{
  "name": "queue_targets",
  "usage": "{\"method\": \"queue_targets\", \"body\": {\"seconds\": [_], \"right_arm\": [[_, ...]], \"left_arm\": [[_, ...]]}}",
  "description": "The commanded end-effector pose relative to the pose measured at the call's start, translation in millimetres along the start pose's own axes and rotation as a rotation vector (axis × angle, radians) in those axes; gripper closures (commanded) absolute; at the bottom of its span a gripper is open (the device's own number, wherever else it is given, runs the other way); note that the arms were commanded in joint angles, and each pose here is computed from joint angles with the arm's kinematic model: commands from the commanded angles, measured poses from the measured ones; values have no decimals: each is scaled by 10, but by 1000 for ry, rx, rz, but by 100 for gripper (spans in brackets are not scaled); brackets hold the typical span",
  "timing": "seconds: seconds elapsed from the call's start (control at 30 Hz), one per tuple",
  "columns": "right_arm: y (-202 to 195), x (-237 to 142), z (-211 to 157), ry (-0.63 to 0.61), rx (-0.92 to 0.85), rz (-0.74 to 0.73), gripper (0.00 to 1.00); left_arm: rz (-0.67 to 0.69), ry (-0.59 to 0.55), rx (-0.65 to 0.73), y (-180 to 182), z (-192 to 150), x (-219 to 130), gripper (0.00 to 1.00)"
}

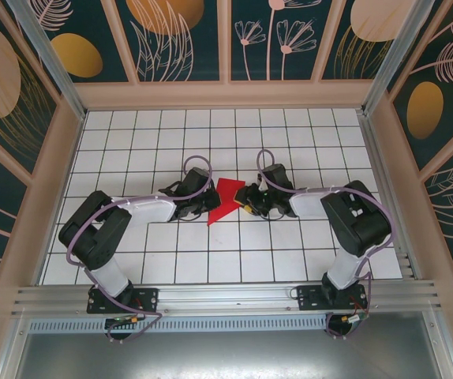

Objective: Fold a paper plane with a square sheet of paper (pick it up from the middle)
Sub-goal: Fourth fold the wing at the center of the table.

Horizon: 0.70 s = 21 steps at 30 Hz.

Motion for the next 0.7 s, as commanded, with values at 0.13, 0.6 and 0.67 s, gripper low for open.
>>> {"method": "queue_targets", "body": {"seconds": [0.13, 0.6, 0.67], "right_arm": [[95, 63, 29, 13, -13, 17, 59], [35, 5, 103, -47, -4, -34, 58], [52, 20, 99, -39, -9, -28, 59]], "left_arm": [[9, -10, 13, -16, 34, 9, 86], [38, -10, 1, 56, 13, 11, 86], [39, -9, 0, 58, 7, 12, 86]]}}
Point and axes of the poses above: each hand's point on the last joint's axis, 136 mm out from that joint toward the fingers, its own x axis out along the fingers, its own y axis along the line the jaws close on, z = x × y, the point moved 1 cm from there along -x, back along the fingers, and after that the axes turned 6 degrees about x, right-handed, at the moved point
